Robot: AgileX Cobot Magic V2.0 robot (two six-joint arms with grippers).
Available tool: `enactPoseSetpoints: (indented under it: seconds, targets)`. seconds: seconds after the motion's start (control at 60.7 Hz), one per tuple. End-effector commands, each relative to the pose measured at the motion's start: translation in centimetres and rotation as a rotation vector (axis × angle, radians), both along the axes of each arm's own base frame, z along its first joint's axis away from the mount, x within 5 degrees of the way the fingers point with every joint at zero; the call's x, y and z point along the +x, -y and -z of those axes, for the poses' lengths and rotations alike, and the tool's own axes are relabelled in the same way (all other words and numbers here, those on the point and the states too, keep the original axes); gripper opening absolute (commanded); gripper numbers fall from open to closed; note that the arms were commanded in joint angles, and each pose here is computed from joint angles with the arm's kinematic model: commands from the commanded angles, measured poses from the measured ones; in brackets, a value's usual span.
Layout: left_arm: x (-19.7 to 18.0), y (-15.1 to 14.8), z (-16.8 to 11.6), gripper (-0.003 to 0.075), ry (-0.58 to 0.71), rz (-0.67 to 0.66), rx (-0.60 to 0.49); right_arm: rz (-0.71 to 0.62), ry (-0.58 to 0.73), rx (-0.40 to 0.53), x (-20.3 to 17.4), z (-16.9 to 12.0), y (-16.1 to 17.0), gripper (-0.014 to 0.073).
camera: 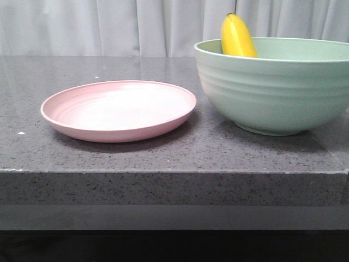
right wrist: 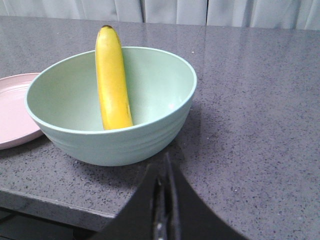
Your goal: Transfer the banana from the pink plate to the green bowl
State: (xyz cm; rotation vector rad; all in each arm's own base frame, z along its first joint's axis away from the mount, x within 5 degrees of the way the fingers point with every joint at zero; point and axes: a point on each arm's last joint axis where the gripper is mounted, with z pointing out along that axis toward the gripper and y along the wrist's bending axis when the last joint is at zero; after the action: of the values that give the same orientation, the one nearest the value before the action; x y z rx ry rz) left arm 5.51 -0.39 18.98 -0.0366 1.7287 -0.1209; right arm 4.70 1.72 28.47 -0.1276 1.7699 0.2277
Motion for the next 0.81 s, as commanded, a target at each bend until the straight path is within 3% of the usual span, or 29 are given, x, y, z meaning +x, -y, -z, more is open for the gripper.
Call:
enactPoseSetpoints:
  seconds: [0.0, 0.791]
  targets:
    - [-0.01, -0.09, -1.00, -0.0020, 0.140, -0.014, -0.015, 0.025, 0.095, 0.019, 0.10, -1.53, 0.17, -0.0059]
    - [-0.03, -0.08, -0.85, -0.0020, 0.118, -0.012, -0.014, 0.025, 0.095, 0.019, 0.10, -1.53, 0.17, -0.0059]
